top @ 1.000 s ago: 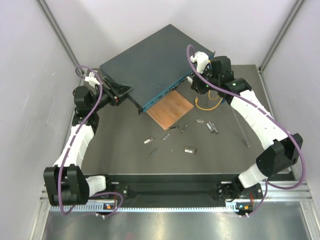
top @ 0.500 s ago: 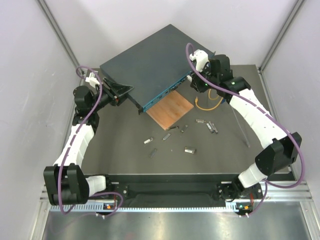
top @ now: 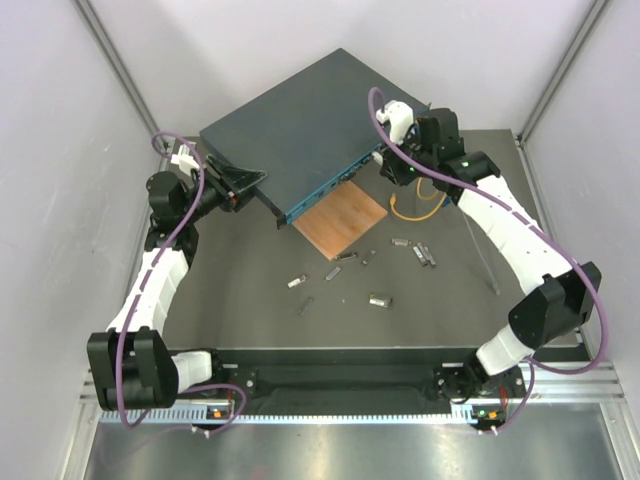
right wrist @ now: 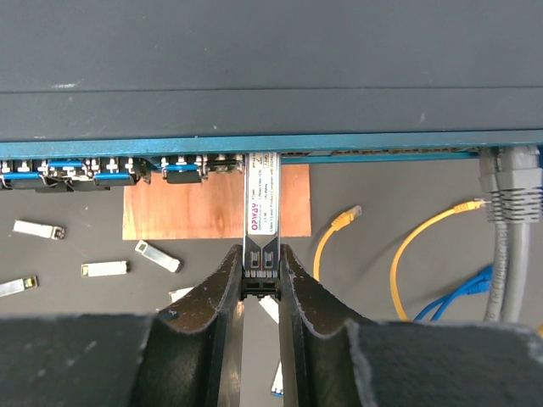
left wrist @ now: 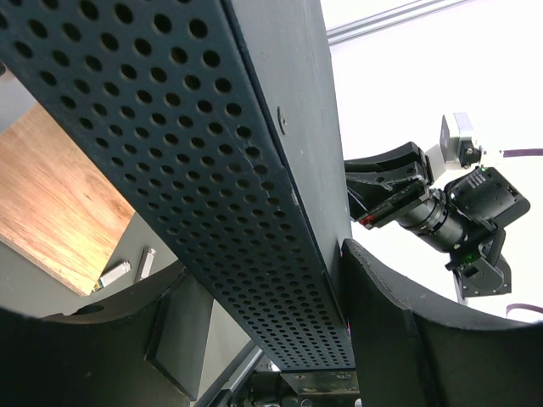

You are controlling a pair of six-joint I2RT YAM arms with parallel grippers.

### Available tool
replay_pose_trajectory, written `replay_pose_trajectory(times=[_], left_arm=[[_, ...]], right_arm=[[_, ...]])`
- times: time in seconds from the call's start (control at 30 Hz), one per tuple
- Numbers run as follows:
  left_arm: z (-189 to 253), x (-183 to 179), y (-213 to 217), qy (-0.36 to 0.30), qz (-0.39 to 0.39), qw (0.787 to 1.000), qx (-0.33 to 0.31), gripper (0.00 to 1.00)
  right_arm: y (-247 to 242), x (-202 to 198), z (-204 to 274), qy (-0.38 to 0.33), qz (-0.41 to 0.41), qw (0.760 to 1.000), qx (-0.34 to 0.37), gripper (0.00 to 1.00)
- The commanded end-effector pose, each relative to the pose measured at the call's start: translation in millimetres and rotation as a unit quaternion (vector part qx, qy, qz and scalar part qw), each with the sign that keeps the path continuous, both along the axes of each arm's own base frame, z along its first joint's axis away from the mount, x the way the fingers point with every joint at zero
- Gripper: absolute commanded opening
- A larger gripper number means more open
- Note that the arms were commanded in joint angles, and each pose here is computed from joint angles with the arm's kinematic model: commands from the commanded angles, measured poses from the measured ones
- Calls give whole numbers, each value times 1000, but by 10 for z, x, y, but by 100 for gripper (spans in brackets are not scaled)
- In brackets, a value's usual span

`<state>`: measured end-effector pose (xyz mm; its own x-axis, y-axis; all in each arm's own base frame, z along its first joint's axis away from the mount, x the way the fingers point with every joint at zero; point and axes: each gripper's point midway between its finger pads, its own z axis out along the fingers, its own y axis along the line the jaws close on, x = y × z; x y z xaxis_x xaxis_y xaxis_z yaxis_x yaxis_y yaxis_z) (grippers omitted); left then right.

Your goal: Insert the plug into the switch port

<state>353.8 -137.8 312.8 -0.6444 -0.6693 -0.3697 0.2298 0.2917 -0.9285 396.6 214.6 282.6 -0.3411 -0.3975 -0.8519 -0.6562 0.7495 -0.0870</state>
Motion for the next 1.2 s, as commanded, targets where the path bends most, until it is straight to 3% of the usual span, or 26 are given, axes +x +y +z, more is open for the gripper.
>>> replay_pose_trajectory(times=[0.0, 0.6, 1.17], left_arm=[[294, 5, -108, -87, -15, 996, 29, 0], [224, -26, -110, -81, -16, 996, 38, 0], [176, -42, -113, -76, -18, 996, 41, 0]], right_arm=[[178, 52, 248, -34, 34, 999, 21, 0], [129, 170, 601, -115, 30, 992, 33, 0], [73, 200, 727, -139, 34, 989, 47, 0]])
